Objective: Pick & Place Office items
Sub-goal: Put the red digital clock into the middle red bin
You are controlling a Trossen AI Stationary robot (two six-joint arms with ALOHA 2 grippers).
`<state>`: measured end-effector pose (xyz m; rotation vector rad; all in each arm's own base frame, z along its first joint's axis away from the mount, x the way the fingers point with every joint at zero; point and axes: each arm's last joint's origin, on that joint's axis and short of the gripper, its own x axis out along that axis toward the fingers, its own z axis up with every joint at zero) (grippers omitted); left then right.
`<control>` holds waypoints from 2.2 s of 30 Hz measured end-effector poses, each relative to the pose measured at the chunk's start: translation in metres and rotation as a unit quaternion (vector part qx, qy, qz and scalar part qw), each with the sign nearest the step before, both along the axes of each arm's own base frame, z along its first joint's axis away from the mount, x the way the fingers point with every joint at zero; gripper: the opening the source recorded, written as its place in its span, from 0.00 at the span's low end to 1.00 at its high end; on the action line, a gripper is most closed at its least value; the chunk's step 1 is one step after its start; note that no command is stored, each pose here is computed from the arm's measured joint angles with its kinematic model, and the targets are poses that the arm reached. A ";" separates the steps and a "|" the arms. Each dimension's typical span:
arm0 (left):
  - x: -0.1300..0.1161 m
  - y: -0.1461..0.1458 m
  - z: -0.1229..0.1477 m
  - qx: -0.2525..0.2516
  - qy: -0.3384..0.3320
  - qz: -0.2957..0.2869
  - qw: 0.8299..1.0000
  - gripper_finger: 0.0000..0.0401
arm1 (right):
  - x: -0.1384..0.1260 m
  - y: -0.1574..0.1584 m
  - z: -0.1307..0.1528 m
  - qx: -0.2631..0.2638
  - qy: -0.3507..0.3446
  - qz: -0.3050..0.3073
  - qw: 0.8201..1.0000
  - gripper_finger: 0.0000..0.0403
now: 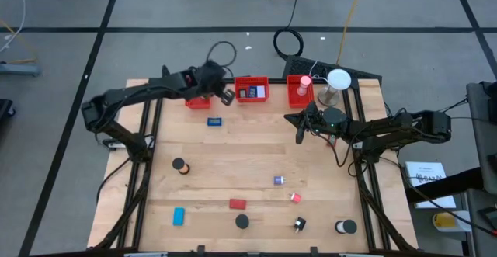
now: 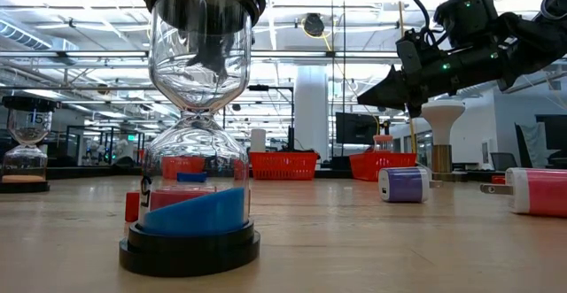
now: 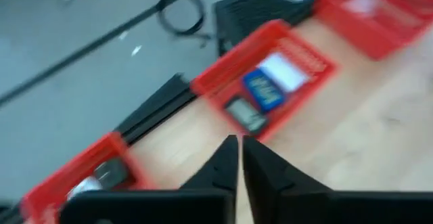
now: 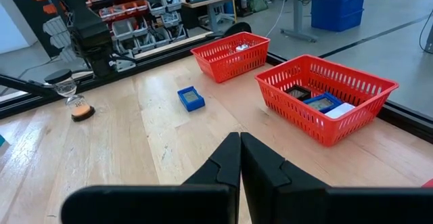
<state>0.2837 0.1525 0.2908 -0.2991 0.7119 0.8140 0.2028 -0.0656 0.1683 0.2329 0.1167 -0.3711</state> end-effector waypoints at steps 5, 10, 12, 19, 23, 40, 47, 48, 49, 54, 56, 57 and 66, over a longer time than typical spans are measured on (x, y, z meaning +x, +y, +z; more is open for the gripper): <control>0.018 -0.021 0.008 0.028 -0.037 -0.067 0.997 0.03 | 0.000 0.000 0.000 0.000 -0.001 0.000 1.000 0.01; 0.031 -0.041 -0.002 0.048 -0.097 -0.115 0.987 0.02 | 0.000 0.000 0.000 0.000 -0.001 0.000 1.000 0.01; 0.035 -0.048 -0.014 0.046 -0.127 -0.138 0.981 0.01 | 0.000 0.000 0.000 0.000 -0.001 0.000 1.000 0.01; 0.032 -0.077 -0.055 0.051 -0.238 -0.176 0.954 0.03 | 0.000 0.000 0.000 0.000 -0.001 0.000 1.000 0.01; 0.029 -0.098 -0.068 0.061 -0.255 -0.210 0.942 0.01 | 0.000 0.000 0.000 0.000 -0.001 0.000 1.000 0.01; 0.044 -0.145 -0.047 0.053 -0.215 -0.253 0.942 0.06 | 0.000 0.000 0.000 0.000 -0.001 0.000 1.000 0.01; 0.052 -0.152 -0.020 0.046 -0.132 -0.249 0.958 0.06 | 0.000 0.000 0.000 0.000 -0.001 0.000 1.000 0.01; 0.053 -0.153 -0.019 0.044 -0.122 -0.251 0.959 0.06 | 0.000 0.000 0.000 0.000 -0.001 0.000 1.000 0.01; 0.055 -0.154 -0.017 0.045 -0.121 -0.250 0.959 0.06 | 0.000 0.000 0.000 0.000 0.000 0.000 1.000 0.01; 0.062 -0.154 -0.016 0.030 -0.107 -0.242 0.964 0.06 | 0.000 0.000 0.000 0.000 0.000 0.000 1.000 0.01; 0.063 -0.155 -0.021 0.025 -0.092 -0.243 0.965 0.06 | 0.000 0.000 0.001 -0.001 -0.003 0.000 1.000 0.01; 0.065 -0.156 -0.021 0.025 -0.092 -0.245 0.965 0.06 | 0.000 0.000 0.001 -0.001 -0.003 0.000 1.000 0.01; 0.076 -0.166 -0.035 0.018 -0.083 -0.261 0.962 0.06 | 0.000 0.000 0.000 0.000 -0.001 0.000 1.000 0.01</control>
